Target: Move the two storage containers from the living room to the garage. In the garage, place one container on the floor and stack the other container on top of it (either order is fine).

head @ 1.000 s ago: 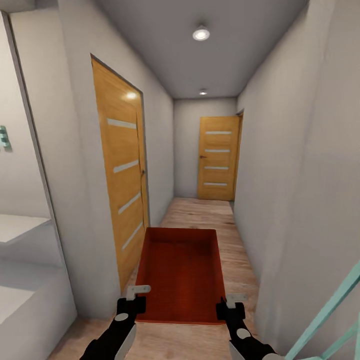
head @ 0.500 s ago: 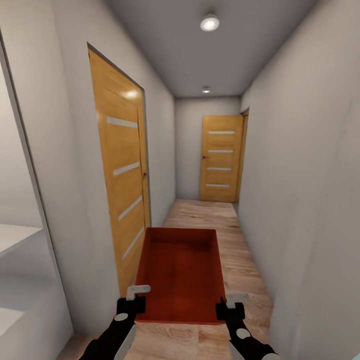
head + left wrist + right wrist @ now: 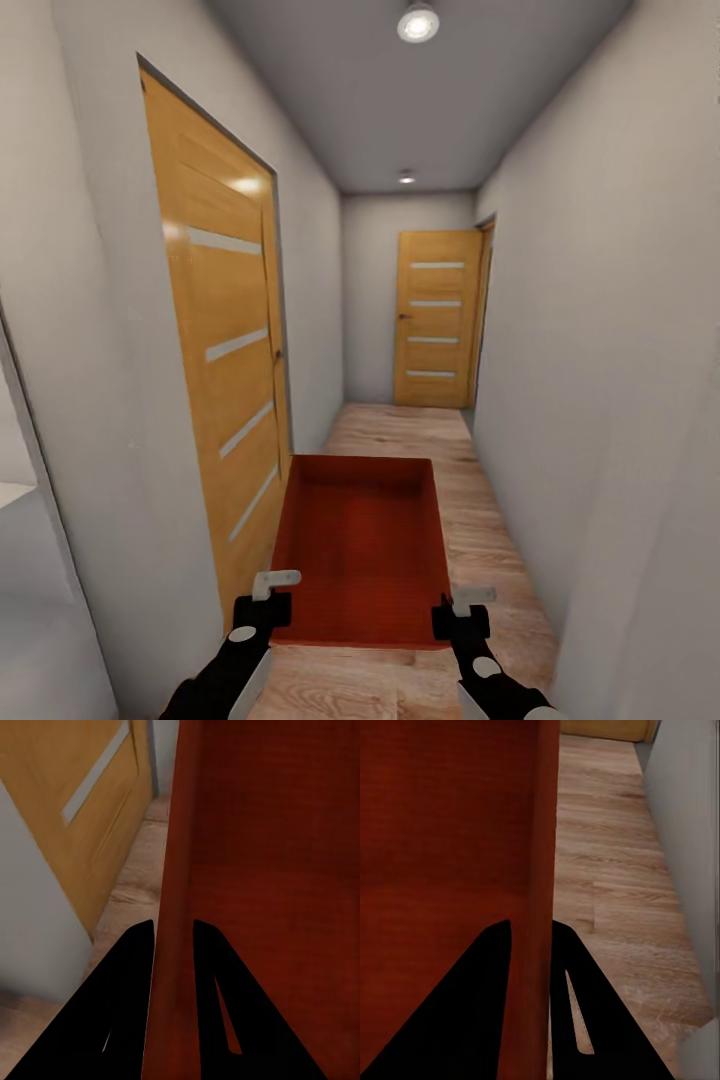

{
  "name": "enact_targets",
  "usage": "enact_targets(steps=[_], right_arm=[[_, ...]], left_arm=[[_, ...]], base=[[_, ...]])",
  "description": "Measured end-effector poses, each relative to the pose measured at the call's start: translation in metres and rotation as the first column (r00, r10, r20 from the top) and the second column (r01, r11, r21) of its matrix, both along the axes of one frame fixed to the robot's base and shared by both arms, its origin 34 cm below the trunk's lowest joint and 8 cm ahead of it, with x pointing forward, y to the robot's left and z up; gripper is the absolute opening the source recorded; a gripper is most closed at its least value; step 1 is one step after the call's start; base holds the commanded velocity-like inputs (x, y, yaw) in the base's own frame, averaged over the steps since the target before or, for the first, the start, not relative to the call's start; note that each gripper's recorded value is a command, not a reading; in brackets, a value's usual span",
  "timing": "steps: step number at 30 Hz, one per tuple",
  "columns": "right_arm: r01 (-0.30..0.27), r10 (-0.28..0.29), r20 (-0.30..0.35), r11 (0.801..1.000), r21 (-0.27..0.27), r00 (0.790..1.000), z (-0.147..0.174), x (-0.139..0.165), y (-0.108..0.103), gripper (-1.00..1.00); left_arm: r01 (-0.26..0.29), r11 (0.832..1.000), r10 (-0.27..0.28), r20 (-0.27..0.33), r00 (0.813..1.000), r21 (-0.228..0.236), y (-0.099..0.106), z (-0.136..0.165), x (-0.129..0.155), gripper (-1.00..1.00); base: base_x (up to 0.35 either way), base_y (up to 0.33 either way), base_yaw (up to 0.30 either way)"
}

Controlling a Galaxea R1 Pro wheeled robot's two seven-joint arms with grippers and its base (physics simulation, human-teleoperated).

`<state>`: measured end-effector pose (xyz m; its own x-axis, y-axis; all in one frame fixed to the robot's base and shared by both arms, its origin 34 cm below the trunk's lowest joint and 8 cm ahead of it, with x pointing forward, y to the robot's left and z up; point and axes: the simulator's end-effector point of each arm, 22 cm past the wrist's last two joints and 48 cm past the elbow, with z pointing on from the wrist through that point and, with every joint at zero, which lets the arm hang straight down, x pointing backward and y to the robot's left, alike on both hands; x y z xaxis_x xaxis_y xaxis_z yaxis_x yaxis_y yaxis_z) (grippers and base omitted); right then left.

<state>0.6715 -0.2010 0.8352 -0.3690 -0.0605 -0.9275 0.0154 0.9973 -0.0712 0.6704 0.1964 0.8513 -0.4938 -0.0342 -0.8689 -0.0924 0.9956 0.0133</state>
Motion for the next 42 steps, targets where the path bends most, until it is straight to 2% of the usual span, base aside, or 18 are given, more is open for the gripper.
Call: enact_targets(steps=[12,42], right_arm=[[0.000,0.000,0.006,1.000,0.000,1.000,0.0033,0.0006,0.0000,-1.00],[0.000,0.000,0.006,1.000,0.000,1.000,0.0034,0.0007,0.0001,-1.00]], left_arm=[[0.000,1.000,0.000,0.006,1.000,0.000,0.0001,0.0032,0.0005,-1.00],[-0.001,1.000,0.001,0.006,1.000,0.000,0.0002,0.0034,0.0005,-1.00]], base=[[0.321,0.000,-0.208],[0.321,0.000,-0.004]])
